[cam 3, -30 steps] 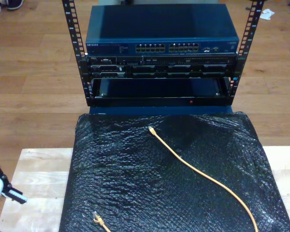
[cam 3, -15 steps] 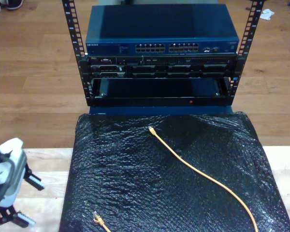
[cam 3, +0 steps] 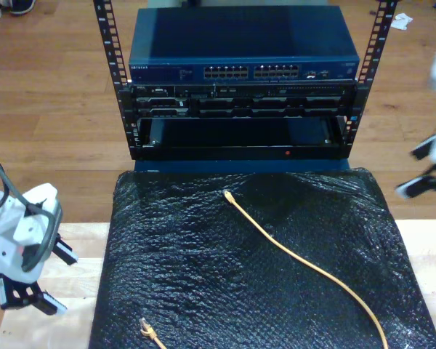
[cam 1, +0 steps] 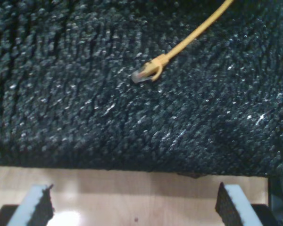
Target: Grab the cable and plug it in
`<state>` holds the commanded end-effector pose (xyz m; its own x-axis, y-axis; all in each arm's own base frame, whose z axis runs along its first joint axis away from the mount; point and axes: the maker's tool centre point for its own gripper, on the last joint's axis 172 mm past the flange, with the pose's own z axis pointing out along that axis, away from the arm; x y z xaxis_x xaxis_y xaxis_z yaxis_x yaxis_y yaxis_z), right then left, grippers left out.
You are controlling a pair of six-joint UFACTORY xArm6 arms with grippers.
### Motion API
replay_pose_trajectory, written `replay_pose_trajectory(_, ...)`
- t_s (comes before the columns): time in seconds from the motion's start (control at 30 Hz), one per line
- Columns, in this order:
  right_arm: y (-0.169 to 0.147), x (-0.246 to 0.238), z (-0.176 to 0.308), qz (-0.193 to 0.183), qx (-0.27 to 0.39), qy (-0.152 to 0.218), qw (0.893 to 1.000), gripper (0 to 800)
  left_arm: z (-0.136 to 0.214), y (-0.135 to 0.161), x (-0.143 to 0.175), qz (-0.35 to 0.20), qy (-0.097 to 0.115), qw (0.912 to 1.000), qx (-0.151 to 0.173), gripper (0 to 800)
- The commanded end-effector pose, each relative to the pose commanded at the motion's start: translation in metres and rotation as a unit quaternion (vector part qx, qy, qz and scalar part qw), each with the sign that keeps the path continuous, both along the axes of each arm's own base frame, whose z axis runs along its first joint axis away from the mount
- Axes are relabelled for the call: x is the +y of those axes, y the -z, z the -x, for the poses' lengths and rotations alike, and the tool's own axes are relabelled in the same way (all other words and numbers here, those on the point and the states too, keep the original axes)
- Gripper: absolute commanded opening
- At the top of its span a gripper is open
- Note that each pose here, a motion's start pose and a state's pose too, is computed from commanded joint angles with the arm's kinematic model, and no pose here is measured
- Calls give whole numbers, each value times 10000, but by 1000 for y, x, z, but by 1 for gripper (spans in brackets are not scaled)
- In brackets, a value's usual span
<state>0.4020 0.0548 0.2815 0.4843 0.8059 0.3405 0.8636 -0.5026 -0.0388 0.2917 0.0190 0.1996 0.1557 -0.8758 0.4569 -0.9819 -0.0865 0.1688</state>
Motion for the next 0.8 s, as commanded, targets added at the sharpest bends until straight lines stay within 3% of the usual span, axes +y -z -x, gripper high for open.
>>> replay_pose_trajectory(0.17,13,32,-18,88,-33,-183,9998,797,-7,5,-1,-68,-37,10000,-18,799)
replay_pose_trajectory(0.4,21,59,-40,12,54,225,9997,797,-15,8,3,-145,-128,9998,-81,799)
replay_pose_trajectory(0.8,20,107,-59,50,48,96,9999,797,-15,10,4,-172,-309,9994,-17,799)
